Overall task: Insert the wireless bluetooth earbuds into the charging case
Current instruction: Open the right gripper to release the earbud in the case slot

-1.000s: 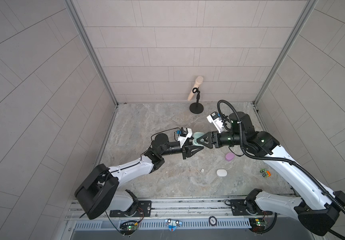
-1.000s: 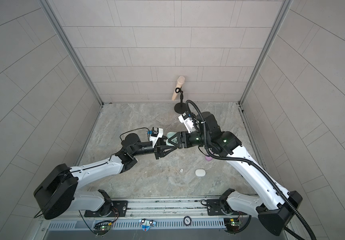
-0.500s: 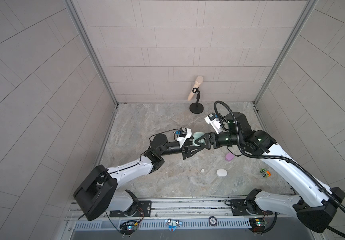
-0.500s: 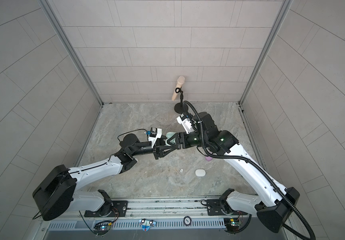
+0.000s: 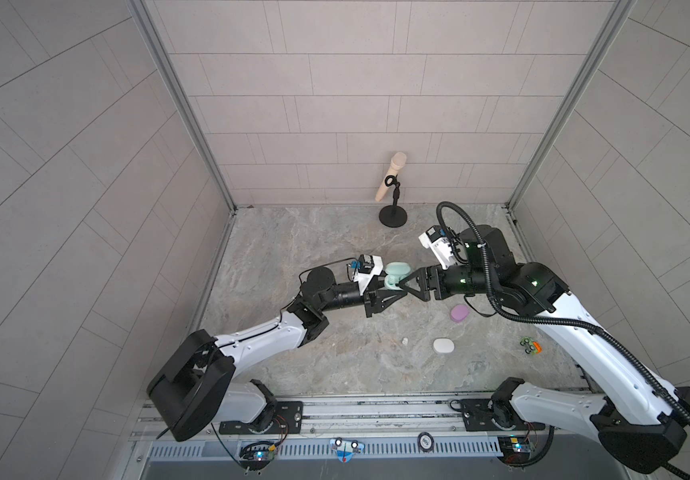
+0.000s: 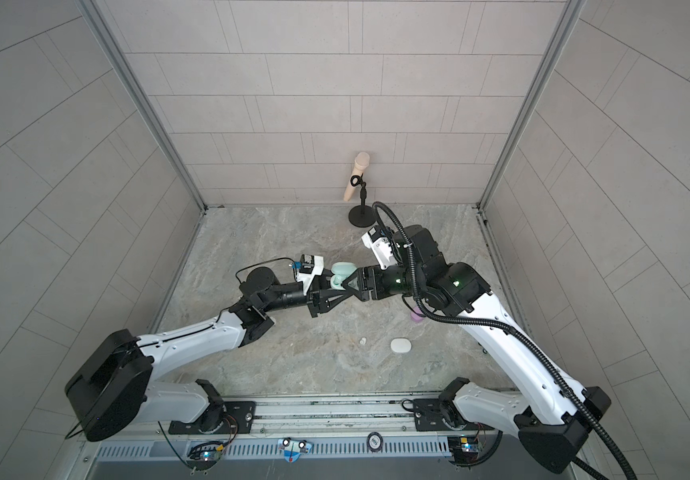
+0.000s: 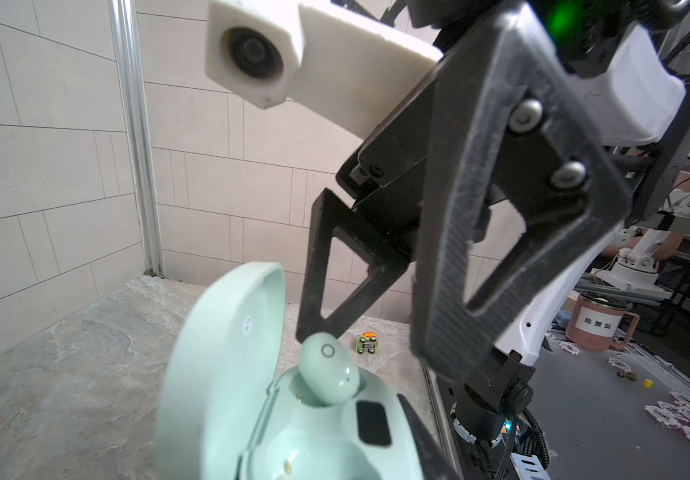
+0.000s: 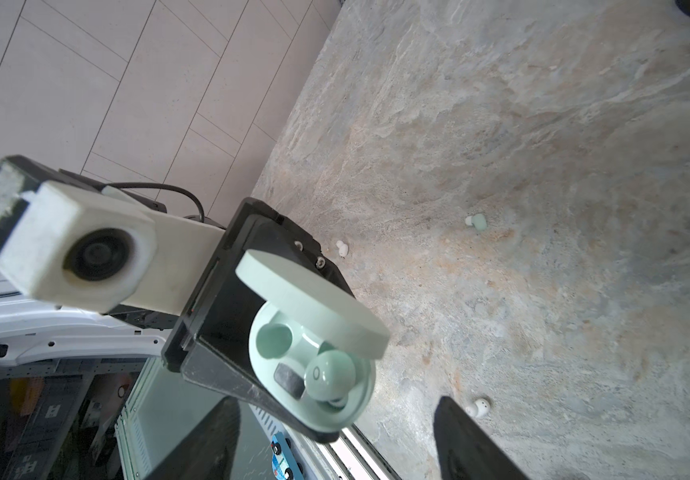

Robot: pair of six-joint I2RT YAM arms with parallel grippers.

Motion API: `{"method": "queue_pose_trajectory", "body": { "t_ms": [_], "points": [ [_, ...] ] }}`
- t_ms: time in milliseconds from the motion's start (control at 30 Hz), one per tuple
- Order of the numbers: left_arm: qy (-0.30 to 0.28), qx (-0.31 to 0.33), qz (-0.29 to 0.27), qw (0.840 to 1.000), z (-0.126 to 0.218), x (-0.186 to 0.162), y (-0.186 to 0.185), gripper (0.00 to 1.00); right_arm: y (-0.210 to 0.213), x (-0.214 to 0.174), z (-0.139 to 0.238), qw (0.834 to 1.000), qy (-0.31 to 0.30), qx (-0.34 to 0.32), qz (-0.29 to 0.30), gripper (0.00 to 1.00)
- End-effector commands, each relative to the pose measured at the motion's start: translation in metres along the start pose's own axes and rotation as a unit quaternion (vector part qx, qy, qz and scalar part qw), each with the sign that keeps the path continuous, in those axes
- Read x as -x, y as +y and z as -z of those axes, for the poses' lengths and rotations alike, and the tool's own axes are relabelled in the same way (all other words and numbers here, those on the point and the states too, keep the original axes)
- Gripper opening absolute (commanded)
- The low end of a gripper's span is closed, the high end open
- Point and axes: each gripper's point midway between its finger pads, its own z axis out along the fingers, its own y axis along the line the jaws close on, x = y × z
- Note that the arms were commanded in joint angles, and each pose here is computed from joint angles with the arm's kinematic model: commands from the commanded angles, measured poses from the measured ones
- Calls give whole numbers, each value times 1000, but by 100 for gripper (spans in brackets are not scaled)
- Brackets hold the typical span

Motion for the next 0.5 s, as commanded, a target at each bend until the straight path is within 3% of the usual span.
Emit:
{"method": "queue_pose_trajectory", "body": {
  "t_ms": [0, 167, 467],
  "points": [
    [6, 19, -18, 1000, 2, -3, 6, 6, 6, 2, 18, 1000, -19, -5, 2, 68],
    [11, 26, -21, 999, 3, -7, 7, 6, 11, 5, 14, 1000, -18, 9, -10, 59],
    [9, 23, -23, 999, 4, -5, 5, 5, 16, 7, -1, 1000, -7, 25, -15, 58]
  ]
}}
